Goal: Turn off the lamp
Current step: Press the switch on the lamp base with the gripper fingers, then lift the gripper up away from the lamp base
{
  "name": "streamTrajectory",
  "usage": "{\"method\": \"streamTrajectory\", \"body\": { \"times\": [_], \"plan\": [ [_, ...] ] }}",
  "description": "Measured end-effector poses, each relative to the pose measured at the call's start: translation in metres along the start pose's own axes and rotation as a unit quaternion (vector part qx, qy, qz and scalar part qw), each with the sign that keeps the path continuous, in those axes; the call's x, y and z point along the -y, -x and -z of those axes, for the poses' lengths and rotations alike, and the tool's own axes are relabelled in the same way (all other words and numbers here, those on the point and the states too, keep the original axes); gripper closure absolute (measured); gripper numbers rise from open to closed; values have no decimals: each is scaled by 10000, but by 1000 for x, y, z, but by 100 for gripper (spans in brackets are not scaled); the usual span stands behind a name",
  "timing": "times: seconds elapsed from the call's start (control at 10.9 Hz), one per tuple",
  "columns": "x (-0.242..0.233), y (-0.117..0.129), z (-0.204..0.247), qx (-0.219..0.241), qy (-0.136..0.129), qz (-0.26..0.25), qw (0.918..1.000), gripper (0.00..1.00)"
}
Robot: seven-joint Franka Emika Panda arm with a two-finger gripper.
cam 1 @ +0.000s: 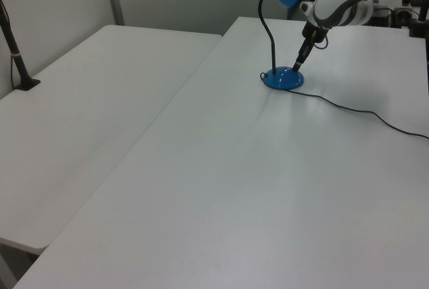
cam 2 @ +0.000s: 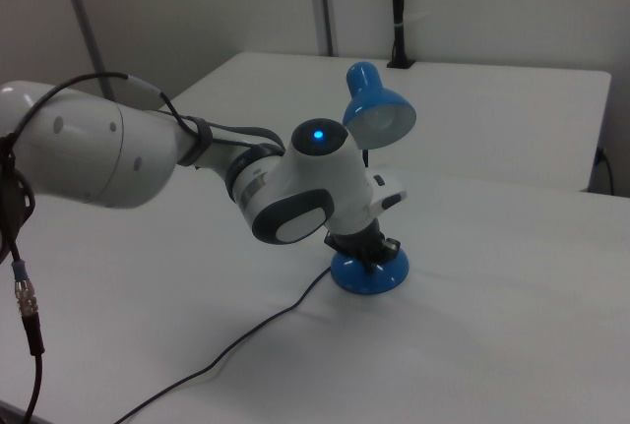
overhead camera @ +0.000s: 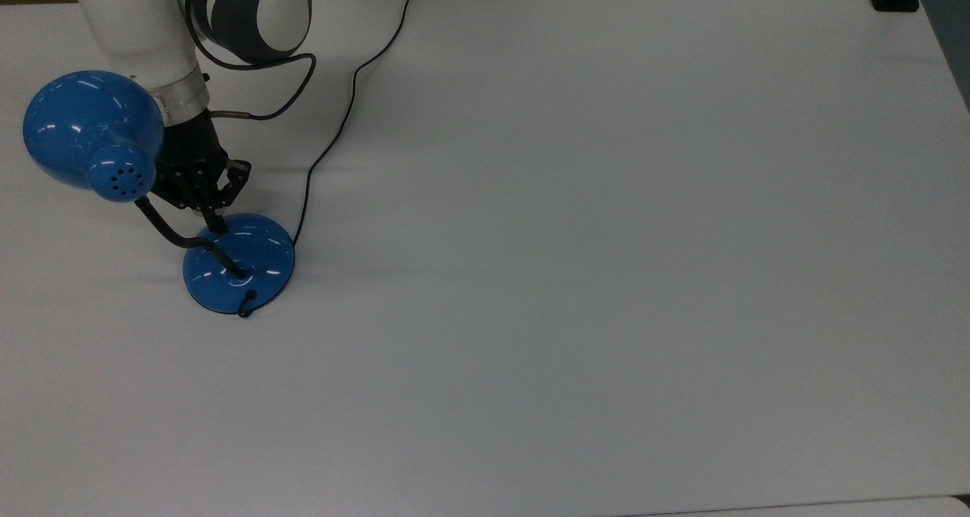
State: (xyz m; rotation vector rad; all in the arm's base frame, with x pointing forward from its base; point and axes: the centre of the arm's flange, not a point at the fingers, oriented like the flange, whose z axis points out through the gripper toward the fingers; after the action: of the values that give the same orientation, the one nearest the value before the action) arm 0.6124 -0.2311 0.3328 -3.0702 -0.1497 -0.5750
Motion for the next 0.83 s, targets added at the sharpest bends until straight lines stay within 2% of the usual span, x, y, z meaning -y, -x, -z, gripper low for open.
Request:
{"method": "streamTrajectory", "body": {
  "times": [0.28, 0.55, 0.64, 0.83],
  "plan": [
    [0, 2, -1, 14, -4, -7, 10000, 99],
    [0, 17, -5, 132, -28, -52, 9999, 99],
    [1, 23, -7, 232, -53, -16, 9997, 99],
    [3, 39, -14, 732, -276, 119, 9969, 99]
  ]
}}
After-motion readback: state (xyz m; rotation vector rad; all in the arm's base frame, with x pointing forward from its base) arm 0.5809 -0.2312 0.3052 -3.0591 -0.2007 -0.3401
